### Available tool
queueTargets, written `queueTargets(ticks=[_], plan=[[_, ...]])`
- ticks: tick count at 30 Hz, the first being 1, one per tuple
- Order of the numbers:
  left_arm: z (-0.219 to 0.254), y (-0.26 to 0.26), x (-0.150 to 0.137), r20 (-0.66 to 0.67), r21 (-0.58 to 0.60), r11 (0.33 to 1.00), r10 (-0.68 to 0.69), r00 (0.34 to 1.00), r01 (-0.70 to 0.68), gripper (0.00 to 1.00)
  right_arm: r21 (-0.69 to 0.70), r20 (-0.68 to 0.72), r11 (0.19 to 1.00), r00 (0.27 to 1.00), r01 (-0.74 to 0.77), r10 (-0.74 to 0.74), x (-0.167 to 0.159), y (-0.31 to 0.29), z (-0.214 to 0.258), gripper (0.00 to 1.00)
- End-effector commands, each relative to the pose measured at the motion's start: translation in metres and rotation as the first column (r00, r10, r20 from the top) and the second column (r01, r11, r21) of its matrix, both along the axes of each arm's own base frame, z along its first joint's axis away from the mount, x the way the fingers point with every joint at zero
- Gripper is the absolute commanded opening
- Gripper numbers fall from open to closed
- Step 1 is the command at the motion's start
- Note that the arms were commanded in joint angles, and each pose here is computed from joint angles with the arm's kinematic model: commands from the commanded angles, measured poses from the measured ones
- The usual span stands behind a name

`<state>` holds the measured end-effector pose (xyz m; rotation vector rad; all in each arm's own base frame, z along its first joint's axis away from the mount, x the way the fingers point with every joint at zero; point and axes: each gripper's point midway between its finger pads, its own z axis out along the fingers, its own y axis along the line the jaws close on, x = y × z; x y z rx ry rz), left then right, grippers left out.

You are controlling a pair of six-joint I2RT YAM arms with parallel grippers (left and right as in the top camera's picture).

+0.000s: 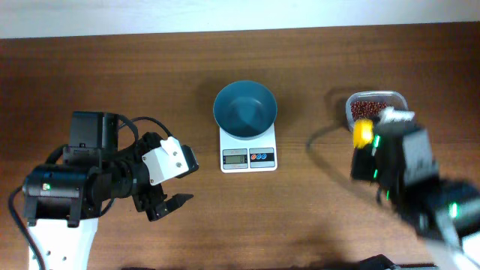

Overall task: Scoop item into bowl and weigh 50g on scale
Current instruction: 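Move the scoop over the bean tub with the right gripper, then dip the scoop down into the red beans with the right gripper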

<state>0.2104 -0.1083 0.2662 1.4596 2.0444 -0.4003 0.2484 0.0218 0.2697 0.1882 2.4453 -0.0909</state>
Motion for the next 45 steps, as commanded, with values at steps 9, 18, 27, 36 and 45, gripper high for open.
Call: queueTargets(ticks=[9, 18, 27, 36, 45], plan=[[0.005, 0.001, 0.002, 0.008, -0.006, 1.000, 0.013, 1.000, -0.013, 0.99, -0.069, -0.237, 0.986, 0.957, 0.153, -0.165, 0.102, -0.077, -0.028, 0.04], [0.005, 0.001, 0.002, 0.008, -0.006, 1.000, 0.013, 1.000, -0.013, 0.99, -0.112, -0.208, 0.988, 0.970, 0.107, -0.128, 0.131, -0.095, -0.038, 0.04], [0.005, 0.001, 0.002, 0.008, -0.006, 1.000, 0.013, 1.000, -0.013, 0.99, -0.120, -0.198, 0.988, 0.973, 0.093, -0.116, 0.134, -0.096, -0.037, 0.04], [0.005, 0.001, 0.002, 0.008, -0.006, 1.000, 0.013, 1.000, -0.013, 0.99, -0.120, -0.196, 0.988, 0.974, 0.094, -0.116, 0.135, -0.096, -0.037, 0.04], [0.005, 0.001, 0.002, 0.008, -0.006, 1.000, 0.013, 1.000, -0.013, 0.99, -0.164, -0.245, 0.986, 0.969, -0.003, -0.038, 0.139, -0.096, -0.049, 0.04]])
